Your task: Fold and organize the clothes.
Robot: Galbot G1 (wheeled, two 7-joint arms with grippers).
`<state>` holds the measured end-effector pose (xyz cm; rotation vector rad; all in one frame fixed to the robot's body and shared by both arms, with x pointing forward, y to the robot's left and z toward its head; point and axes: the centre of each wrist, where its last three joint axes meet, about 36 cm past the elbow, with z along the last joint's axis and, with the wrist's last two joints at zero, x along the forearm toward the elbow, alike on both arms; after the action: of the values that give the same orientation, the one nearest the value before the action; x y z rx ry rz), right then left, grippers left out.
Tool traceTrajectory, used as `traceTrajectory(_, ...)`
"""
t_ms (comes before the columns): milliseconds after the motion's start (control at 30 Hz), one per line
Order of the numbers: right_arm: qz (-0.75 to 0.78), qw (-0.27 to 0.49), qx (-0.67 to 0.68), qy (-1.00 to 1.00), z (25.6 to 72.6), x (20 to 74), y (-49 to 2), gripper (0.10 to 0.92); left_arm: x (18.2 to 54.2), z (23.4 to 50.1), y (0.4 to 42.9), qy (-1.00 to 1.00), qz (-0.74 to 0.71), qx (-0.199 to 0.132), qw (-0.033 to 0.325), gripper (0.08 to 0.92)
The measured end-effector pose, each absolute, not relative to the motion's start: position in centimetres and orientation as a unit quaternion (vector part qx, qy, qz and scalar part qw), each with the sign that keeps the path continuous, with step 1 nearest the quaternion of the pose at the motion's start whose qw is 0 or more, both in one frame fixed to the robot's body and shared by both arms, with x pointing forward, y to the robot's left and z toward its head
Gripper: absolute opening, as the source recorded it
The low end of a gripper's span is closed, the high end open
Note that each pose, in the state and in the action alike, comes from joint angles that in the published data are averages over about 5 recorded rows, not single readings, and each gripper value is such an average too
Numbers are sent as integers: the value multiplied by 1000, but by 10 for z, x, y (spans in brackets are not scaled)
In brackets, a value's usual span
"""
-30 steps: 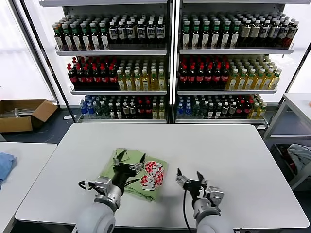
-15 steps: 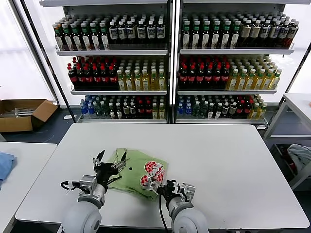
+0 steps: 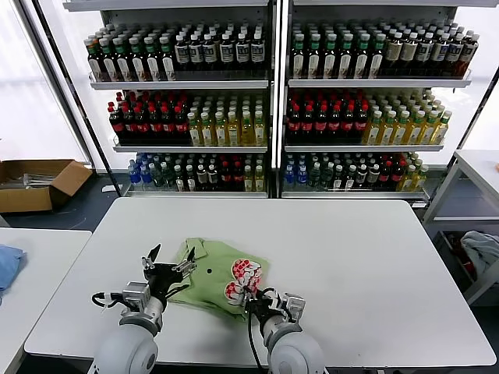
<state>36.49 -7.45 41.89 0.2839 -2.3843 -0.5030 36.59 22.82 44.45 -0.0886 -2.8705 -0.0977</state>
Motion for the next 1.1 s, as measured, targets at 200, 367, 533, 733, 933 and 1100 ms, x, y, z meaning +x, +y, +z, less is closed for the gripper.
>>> traceTrajectory(200, -171, 320, 103, -926, 423, 366, -80, 141, 363, 446, 227, -990, -30, -29, 133, 823)
traceTrajectory(367, -143, 295, 96, -940, 432, 368, -96, 106, 362, 448, 224, -991, -27, -28, 131, 823)
traceTrajectory(533, -102, 274, 78, -953, 434, 378, -127, 106, 360, 449, 220, -991, -23, -31, 130, 823)
traceTrajectory(733, -26, 254, 44, -966, 423, 402, -175, 106, 356, 449, 214, -991, -18, -35, 130, 823)
traceTrajectory(933, 37, 226, 16, -973, 411, 420, -209, 189, 352, 447, 208, -990, -14, -40, 135, 823)
traceTrajectory(1100, 62, 187, 15, -980, 418, 412, -213, 336, 348, 444, 204, -989, -12, -43, 139, 823)
